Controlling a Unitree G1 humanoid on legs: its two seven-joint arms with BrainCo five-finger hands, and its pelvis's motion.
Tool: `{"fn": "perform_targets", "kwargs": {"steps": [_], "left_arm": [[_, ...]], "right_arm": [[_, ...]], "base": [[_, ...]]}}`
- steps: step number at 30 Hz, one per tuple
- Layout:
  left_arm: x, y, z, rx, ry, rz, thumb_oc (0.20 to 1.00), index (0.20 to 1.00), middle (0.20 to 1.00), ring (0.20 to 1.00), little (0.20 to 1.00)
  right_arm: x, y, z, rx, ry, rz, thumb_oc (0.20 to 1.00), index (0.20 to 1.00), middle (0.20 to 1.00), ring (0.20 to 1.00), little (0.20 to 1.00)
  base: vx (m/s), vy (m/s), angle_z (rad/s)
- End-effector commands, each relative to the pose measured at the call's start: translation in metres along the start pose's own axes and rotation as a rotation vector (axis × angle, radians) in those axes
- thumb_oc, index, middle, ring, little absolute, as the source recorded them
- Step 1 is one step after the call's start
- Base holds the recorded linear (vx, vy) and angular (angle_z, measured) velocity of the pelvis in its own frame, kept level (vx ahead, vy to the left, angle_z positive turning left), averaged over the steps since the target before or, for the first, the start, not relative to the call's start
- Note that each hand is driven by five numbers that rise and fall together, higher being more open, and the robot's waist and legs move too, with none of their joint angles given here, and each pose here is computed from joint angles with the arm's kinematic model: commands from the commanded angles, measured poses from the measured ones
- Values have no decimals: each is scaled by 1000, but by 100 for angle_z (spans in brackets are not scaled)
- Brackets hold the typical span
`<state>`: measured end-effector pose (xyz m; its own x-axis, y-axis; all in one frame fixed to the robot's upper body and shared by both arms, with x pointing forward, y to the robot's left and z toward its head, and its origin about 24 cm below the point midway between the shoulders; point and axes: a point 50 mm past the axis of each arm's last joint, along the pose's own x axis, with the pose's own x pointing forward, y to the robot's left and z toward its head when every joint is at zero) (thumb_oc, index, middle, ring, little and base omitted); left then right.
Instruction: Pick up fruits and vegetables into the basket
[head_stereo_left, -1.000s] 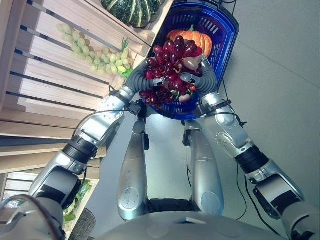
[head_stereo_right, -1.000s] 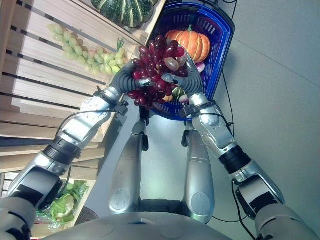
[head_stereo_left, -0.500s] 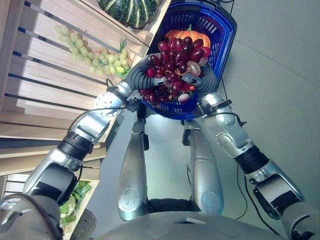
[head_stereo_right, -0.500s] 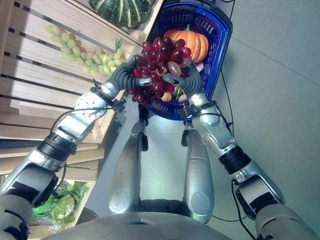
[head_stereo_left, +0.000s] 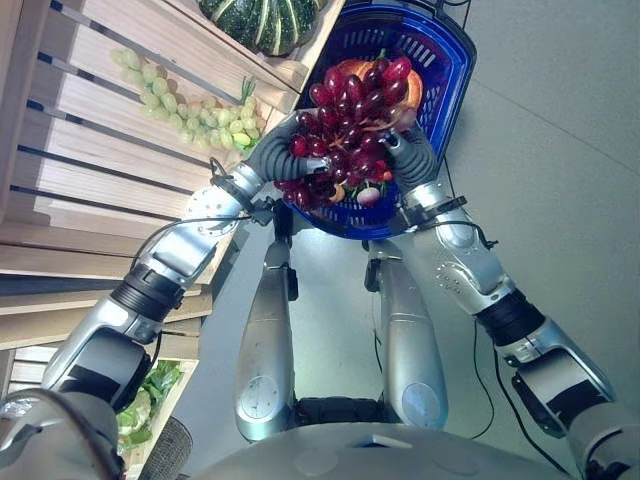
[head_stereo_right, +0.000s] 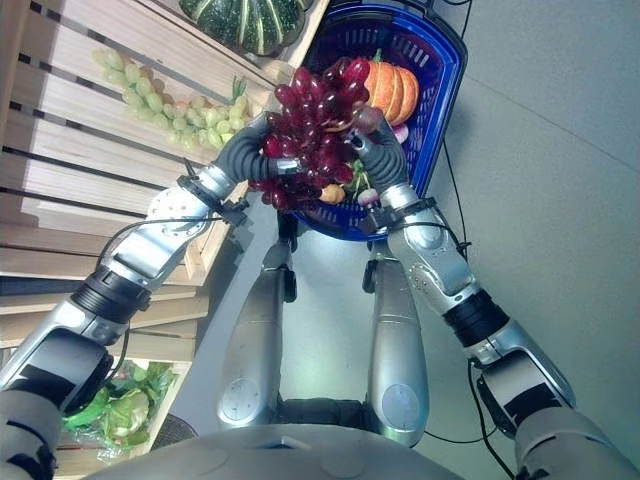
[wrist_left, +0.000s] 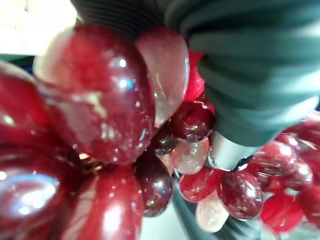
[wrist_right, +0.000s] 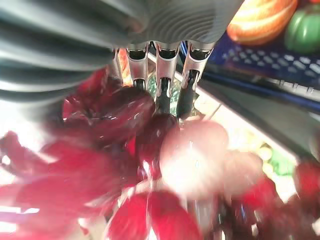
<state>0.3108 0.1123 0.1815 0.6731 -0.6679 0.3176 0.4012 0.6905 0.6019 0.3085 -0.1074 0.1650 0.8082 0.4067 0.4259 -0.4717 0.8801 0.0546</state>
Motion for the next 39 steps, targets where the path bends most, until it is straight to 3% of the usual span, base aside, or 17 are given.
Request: {"fn": "perform_targets", "kwargs": {"steps": [1, 8, 9, 10, 15, 20, 30, 39], "left_arm": [[12, -18, 58, -22, -328, -66, 200, 200, 200, 200, 200], [13, -18, 60, -56, -333, -48, 200, 200, 200, 200, 200], [13, -16, 59, -69, -327, -21, 573, 573, 573, 573, 573], [13, -14, 58, -93, -320, 5, 1000, 1000, 1000, 1000, 1000], [9, -7, 52, -224, -322, 132, 1000, 1000, 1000, 1000, 1000], [-6, 5, 36, -495, -313, 387, 1000, 1000, 1000, 1000, 1000], [-26, 23, 23, -570, -308, 694, 1000, 1000, 1000, 1000, 1000], [-39, 43, 13, -494, -269, 878, 1000, 1000, 1000, 1000, 1000]], "right_arm": [[8, 33, 12, 44, -70, 150, 200, 200, 200, 200, 200], [9, 35, 11, 63, -64, 162, 200, 200, 200, 200, 200], [10, 35, 11, 68, -62, 162, 200, 200, 200, 200, 200], [10, 35, 11, 75, -62, 162, 200, 200, 200, 200, 200], [8, 35, 9, 94, -69, 147, 200, 200, 200, 200, 200], [3, 36, 5, 110, -77, 127, 200, 200, 200, 200, 200], [0, 34, 3, 186, -71, 103, 200, 200, 200, 200, 200], [-1, 25, 0, 196, -68, 47, 200, 200, 200, 200, 200]], "base": [[0, 0, 0], [0, 0, 0], [0, 0, 0], [0, 0, 0], [0, 0, 0], [-2, -6, 0], [0, -4, 1], [6, 12, 1]]}}
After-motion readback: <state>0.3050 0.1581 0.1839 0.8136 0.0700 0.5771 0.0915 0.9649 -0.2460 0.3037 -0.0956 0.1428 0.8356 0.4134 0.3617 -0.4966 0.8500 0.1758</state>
